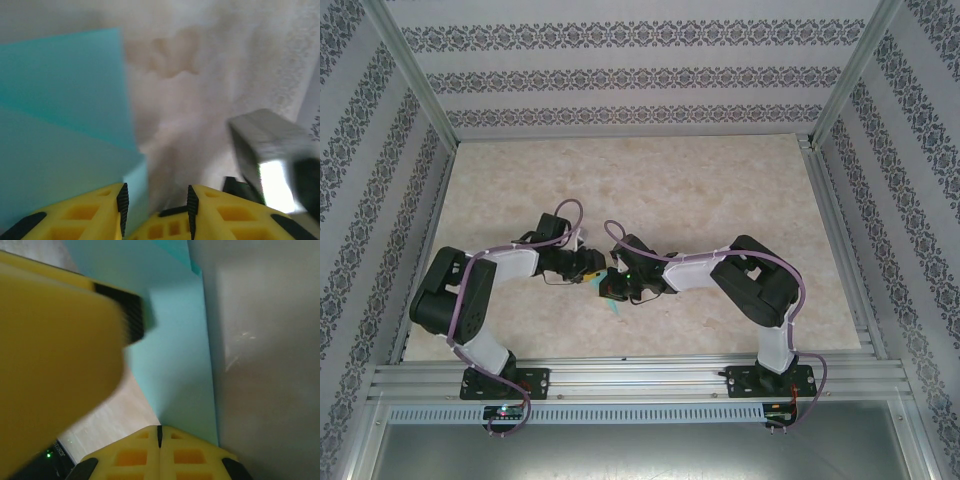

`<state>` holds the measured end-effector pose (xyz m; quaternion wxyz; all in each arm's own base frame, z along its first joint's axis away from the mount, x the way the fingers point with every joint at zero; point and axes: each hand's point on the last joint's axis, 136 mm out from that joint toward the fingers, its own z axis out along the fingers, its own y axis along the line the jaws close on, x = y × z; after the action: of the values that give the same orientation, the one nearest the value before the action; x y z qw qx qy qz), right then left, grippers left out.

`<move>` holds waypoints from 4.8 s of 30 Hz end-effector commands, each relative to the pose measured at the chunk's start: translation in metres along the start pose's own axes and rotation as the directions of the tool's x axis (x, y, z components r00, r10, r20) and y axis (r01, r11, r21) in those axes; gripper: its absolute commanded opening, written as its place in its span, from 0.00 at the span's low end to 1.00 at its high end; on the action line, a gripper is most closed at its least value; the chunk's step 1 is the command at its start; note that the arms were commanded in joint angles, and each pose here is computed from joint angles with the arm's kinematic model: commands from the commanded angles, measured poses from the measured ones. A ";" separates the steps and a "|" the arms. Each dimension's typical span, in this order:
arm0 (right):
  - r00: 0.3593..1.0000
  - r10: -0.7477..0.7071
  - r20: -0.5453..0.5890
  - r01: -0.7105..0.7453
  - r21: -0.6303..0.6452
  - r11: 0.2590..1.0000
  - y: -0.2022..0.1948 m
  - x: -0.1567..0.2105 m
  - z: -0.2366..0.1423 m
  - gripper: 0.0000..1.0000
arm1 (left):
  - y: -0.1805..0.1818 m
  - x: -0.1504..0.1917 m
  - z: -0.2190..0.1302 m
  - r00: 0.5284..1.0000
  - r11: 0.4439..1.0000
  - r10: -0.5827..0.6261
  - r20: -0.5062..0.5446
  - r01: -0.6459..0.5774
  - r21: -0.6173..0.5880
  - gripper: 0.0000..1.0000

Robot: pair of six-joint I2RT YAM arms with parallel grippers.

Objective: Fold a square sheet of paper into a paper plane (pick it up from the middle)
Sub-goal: Fold the wing for the fifth time at the center of the table, then rotate the paper plane at the center of the table.

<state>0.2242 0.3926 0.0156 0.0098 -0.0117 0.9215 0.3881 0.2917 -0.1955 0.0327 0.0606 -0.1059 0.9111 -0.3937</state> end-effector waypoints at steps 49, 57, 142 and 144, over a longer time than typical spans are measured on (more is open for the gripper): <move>0.987 -0.111 0.118 0.076 0.266 0.961 -0.047 0.036 -0.107 0.14 | 0.015 -0.017 0.005 1.000 0.987 0.001 0.002 -0.001 -0.163 0.42; 0.846 -0.158 0.510 0.001 0.294 0.956 -0.046 -0.015 -0.184 0.45 | -0.009 -0.027 -0.075 0.979 0.888 0.088 0.186 0.008 -0.461 0.70; 0.980 -0.095 0.175 0.097 -0.003 0.995 0.005 -0.041 -0.036 0.66 | 0.026 -0.020 -0.056 0.986 0.755 -0.128 0.108 0.167 -0.634 0.55; 0.981 -0.108 0.162 0.110 -0.006 0.994 0.008 -0.039 -0.033 0.66 | 0.030 -0.018 -0.056 0.986 0.750 -0.131 0.102 0.166 -0.640 0.52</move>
<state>0.2669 0.3593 0.0403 0.1095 0.0018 0.9193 0.3780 0.2974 -0.1380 0.0500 0.0148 -0.2037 0.9772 -0.0585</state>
